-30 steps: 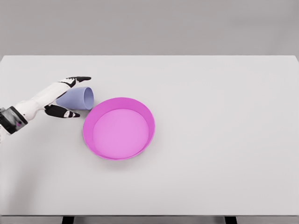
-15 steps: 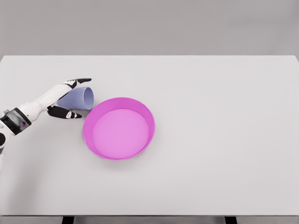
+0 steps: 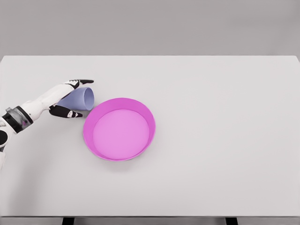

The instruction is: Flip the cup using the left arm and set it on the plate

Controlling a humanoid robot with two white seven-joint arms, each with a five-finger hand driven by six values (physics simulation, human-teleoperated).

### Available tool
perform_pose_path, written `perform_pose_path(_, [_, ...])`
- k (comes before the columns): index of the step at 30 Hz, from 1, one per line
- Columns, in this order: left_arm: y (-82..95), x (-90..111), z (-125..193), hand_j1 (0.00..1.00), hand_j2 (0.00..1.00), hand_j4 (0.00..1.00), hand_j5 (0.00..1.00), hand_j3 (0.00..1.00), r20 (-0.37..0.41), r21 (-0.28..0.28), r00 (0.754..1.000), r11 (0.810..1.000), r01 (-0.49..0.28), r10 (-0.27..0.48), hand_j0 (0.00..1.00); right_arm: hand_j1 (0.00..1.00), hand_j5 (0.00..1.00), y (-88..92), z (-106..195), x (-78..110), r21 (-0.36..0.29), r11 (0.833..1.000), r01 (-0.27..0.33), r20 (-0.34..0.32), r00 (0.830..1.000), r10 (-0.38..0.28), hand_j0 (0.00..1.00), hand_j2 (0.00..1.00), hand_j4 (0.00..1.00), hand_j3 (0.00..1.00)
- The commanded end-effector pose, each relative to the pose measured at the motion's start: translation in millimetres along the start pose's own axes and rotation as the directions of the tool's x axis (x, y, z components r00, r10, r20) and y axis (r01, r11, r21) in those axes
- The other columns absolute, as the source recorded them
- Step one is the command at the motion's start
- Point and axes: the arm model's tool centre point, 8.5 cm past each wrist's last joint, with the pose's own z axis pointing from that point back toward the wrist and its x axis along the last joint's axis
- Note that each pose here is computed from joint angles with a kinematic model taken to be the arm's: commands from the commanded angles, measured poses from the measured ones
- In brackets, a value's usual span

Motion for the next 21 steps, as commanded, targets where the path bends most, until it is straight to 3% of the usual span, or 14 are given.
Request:
perform_pose_path(1, [-0.2, -2.1, 1.1, 0.92, 0.92, 0.92, 0.92, 0.92, -0.009, -0.001, 1.000, 1.000, -0.001, 0.001, 0.92, 1.00, 1.00, 0.0, 0.0, -0.1, 0.000, 1.000, 0.000, 0.000, 1.000, 0.000, 1.00, 1.00, 1.00, 1.00])
perform_pose_path(9, [0.2, -1.2, -1.1, 0.91, 0.91, 0.91, 0.91, 0.91, -0.011, -0.014, 1.000, 1.000, 0.021, -0.021, 0.91, 1.00, 1.00, 0.0, 0.0, -0.1, 0.000, 1.000, 0.000, 0.000, 1.000, 0.000, 1.00, 1.00, 1.00, 1.00])
perform_pose_path(21, [1.9, -0.1, -1.4, 0.72, 0.72, 0.72, 0.72, 0.72, -0.011, -0.018, 0.999, 0.999, 0.034, -0.034, 0.72, 1.00, 1.00, 0.0, 0.0, -0.1, 0.000, 1.000, 0.000, 0.000, 1.000, 0.000, 1.00, 1.00, 1.00, 1.00])
